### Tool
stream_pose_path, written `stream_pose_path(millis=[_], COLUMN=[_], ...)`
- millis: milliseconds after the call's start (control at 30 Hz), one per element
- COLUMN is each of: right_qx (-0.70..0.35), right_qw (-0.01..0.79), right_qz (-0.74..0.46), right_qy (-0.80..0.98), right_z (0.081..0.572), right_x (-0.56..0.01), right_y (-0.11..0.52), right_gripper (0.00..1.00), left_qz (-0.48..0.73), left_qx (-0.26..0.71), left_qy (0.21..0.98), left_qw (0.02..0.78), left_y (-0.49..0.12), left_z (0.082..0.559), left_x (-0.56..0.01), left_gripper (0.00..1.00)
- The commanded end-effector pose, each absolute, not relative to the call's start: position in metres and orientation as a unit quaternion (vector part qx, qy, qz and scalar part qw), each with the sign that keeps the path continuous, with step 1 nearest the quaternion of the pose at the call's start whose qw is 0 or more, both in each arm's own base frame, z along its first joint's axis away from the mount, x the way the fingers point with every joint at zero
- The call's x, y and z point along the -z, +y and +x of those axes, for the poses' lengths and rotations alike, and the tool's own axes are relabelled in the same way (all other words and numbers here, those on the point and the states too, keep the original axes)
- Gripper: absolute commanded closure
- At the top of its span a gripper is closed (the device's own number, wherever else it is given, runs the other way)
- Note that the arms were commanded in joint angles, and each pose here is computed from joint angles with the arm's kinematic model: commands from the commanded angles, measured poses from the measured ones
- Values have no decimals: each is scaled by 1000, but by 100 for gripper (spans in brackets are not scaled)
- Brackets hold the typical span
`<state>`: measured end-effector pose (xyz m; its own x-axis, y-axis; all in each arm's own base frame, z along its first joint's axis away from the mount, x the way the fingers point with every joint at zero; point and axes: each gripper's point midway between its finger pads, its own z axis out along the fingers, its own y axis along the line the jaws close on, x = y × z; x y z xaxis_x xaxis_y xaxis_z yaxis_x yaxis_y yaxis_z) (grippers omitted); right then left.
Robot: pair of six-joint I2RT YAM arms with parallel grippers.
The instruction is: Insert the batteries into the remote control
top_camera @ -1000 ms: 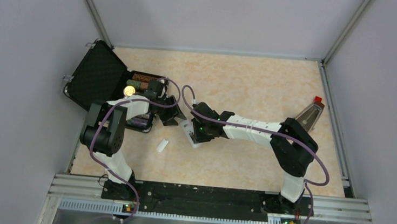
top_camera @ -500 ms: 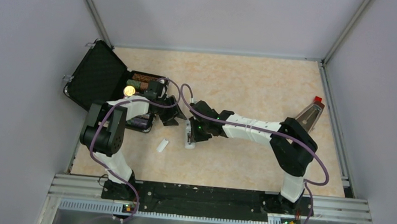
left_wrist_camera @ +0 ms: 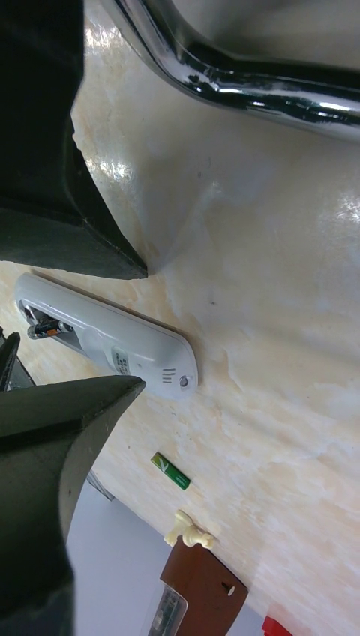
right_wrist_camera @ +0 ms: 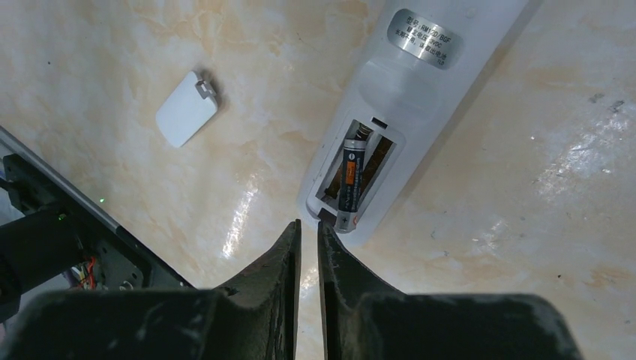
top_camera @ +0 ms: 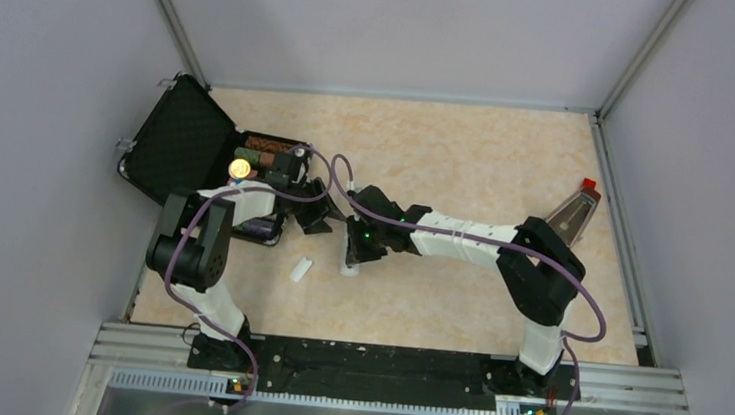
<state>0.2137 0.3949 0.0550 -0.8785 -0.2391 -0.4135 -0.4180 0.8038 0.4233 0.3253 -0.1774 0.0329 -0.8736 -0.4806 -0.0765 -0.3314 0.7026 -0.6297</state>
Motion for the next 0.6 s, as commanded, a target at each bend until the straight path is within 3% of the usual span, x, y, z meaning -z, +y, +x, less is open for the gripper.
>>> stream_pose_path(millis=[0,267,567], right_qx=[-302,-266,-238], right_qw=[199,225,232], right_qz=[-185,-176,-182], right_qy=[914,921,926], right_z=[222,233,238], right_x=[-80,-78,-68], right_y=[422,410,403], right_gripper=[87,76,75], left_qz=[-235,-234,-236], left_qx=[273,273,279], left_qy=[927,926,922], left_qw=[107,119,130], left_y=[-167,-165,-166], left_z=[311,312,313], left_x=[-11,-18,-27], left_gripper=[44,44,43])
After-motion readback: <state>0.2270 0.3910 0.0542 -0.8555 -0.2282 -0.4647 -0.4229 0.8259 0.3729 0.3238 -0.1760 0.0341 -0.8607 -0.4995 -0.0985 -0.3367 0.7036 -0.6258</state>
